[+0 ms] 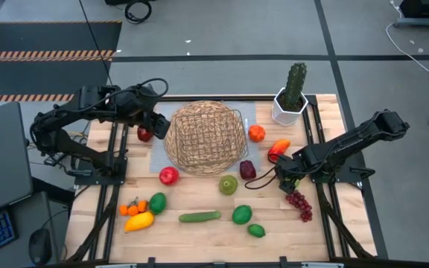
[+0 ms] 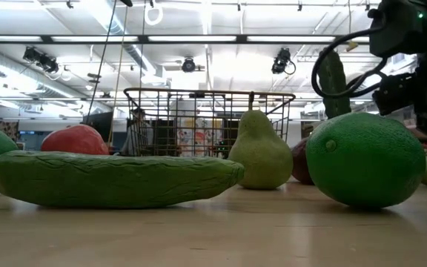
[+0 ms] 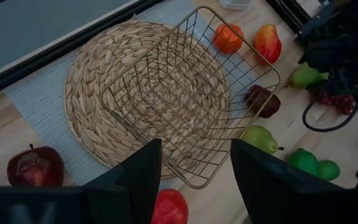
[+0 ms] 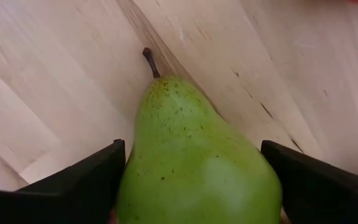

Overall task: Build produce basket
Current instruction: Put the right pear into the gold wire basket

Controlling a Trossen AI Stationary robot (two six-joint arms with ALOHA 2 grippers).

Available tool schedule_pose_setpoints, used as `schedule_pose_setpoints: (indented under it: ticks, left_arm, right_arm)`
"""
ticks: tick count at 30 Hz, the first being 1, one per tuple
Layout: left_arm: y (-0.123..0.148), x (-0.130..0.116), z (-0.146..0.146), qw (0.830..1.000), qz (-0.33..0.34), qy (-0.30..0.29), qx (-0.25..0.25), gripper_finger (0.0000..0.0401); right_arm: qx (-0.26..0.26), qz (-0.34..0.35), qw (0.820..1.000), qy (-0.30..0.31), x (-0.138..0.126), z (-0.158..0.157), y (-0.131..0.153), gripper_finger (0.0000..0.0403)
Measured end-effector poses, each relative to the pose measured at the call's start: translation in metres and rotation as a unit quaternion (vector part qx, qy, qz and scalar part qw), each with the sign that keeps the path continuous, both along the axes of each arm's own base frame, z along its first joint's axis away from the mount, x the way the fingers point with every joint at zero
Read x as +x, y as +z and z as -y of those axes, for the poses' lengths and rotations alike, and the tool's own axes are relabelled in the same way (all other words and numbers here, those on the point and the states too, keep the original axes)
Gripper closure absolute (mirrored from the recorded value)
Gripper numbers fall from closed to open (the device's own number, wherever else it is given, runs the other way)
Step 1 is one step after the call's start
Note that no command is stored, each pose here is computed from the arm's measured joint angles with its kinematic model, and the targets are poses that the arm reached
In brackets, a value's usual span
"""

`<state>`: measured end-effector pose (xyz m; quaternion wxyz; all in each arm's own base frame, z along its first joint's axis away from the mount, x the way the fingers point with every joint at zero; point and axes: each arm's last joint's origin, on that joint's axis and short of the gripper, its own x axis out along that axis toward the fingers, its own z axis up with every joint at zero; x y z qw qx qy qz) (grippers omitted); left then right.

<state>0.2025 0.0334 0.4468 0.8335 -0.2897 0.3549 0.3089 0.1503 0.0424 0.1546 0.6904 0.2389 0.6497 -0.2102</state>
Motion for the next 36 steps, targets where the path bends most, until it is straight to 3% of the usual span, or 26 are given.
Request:
schedule_pose_setpoints:
  ticks: [6, 11, 17, 22, 25, 29, 32, 36]
  left_arm:
    - [0.000, 0.000, 0.000, 1.000, 0.000, 0.000, 0.000, 0.0204]
    - [0.000, 0.000, 0.000, 1.000, 0.000, 0.000, 0.000, 0.0203]
    - [0.000, 0.000, 0.000, 1.000, -0.001, -0.003, 0.003, 0.0206]
    - [0.000, 0.000, 0.000, 1.000, -0.001, -0.003, 0.003, 0.0208]
    - [0.000, 0.000, 0.000, 1.000, -0.002, -0.004, 0.004, 0.0209]
    - [0.000, 0.000, 0.000, 1.000, -0.001, -0.004, 0.004, 0.0209]
    - [0.000, 0.000, 0.000, 1.000, -0.001, -0.004, 0.004, 0.0209]
    - [0.000, 0.000, 0.000, 1.000, -0.001, -0.004, 0.004, 0.0207]
  right_arm:
    - [0.004, 0.002, 1.000, 0.000, 0.001, 0.000, 0.000, 0.0051]
    - [0.038, -0.007, 0.999, -0.013, 0.004, -0.001, 0.007, 0.0053]
    - [0.047, 0.031, 0.998, -0.007, 0.022, -0.002, 0.046, 0.0054]
    - [0.026, 0.114, 0.993, -0.017, 0.042, 0.002, 0.093, 0.0054]
    - [-0.003, 0.209, 0.977, -0.035, 0.059, 0.008, 0.126, 0.0054]
    - [-0.053, 0.348, 0.934, -0.058, 0.081, 0.021, 0.169, 0.0054]
    - [-0.084, 0.401, 0.909, -0.070, 0.094, 0.032, 0.188, 0.0054]
    - [-0.103, 0.427, 0.896, -0.066, 0.116, 0.047, 0.191, 0.0054]
